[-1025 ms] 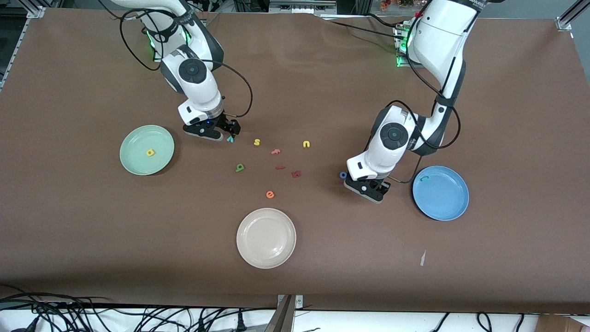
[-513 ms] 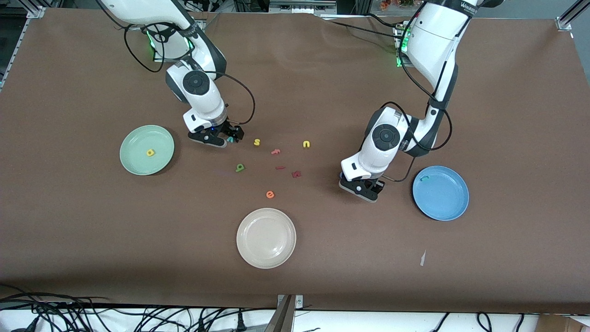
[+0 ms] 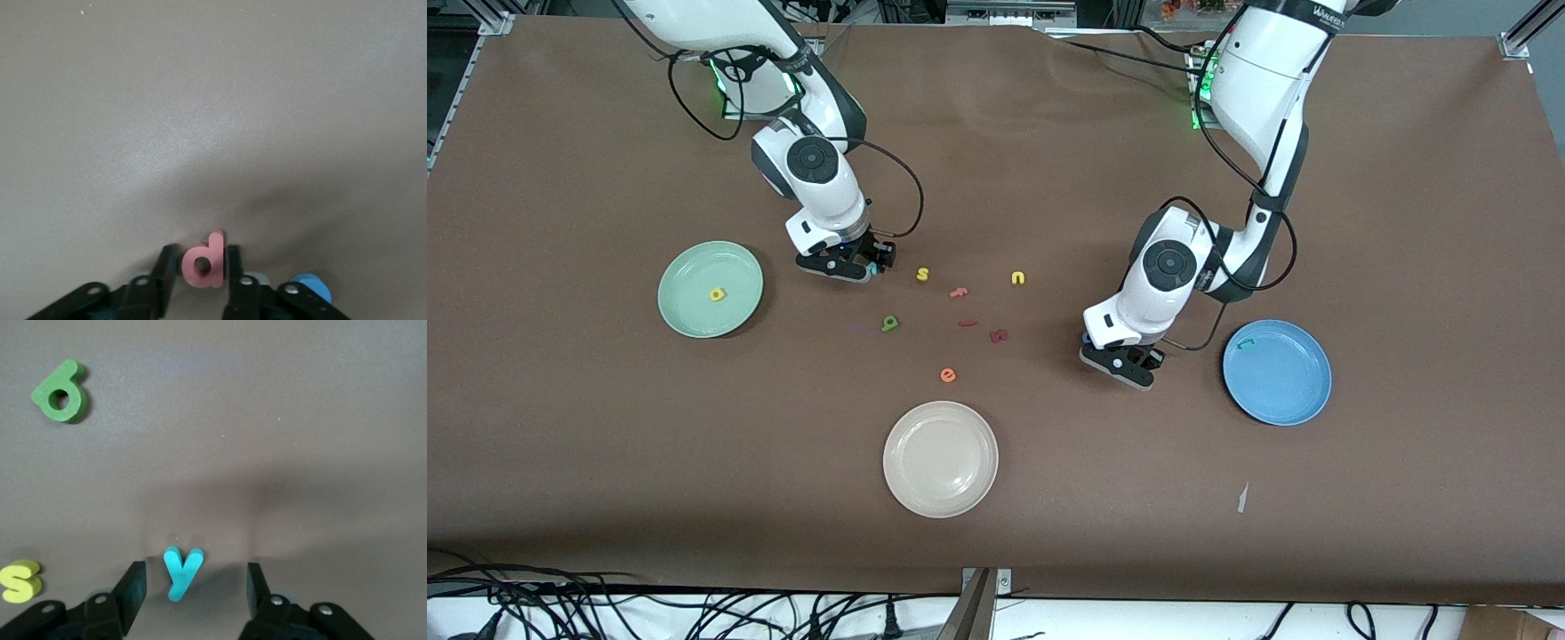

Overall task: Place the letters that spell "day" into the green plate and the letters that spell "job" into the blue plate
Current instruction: 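Grasp the pink d with the left gripper while the right gripper grasps the y, then drop the d on the blue plate while the right gripper drops the y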

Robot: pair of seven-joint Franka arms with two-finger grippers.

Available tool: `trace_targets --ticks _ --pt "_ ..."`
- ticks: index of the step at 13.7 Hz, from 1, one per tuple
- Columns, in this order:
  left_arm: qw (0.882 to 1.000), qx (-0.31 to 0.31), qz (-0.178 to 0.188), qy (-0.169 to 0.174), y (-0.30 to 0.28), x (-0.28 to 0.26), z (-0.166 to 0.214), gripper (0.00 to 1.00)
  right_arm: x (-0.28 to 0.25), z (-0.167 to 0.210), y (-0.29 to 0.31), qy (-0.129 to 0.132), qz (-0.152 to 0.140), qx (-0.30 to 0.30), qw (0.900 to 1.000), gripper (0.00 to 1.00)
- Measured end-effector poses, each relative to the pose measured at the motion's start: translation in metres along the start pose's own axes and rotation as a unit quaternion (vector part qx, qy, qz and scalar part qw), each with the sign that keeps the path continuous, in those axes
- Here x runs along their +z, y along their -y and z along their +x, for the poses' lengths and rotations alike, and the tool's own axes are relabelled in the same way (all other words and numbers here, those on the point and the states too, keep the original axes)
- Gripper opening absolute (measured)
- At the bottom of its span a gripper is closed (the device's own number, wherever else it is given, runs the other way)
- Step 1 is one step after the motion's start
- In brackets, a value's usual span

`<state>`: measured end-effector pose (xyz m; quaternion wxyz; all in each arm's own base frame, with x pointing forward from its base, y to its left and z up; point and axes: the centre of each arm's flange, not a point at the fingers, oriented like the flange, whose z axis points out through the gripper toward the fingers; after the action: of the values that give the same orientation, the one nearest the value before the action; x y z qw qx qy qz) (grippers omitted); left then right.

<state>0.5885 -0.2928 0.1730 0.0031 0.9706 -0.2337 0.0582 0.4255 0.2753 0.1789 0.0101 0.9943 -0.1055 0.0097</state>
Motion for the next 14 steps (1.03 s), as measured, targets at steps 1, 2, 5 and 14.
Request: trace_targets --ticks 1,2,5,14 --pt "1.000 0.000 0.000 0.000 0.000 0.000 0.000 0.28 0.002 0.000 0.000 0.001 0.000 0.000 1.000 0.69" --pt "1.000 0.000 0.000 0.000 0.000 0.000 0.000 0.28 0.003 0.000 0.001 0.002 0.000 0.000 1.000 0.69" --pt "1.000 -0.004 0.005 -0.009 0.008 -0.007 0.006 0.28 0.006 0.000 0.001 0.004 0.000 0.000 1.000 0.56" --pt "0.996 0.036 0.081 0.007 0.200 -0.043 -0.025 0.28 -0.024 0.035 -0.003 -0.032 0.012 0.015 0.999 0.20"
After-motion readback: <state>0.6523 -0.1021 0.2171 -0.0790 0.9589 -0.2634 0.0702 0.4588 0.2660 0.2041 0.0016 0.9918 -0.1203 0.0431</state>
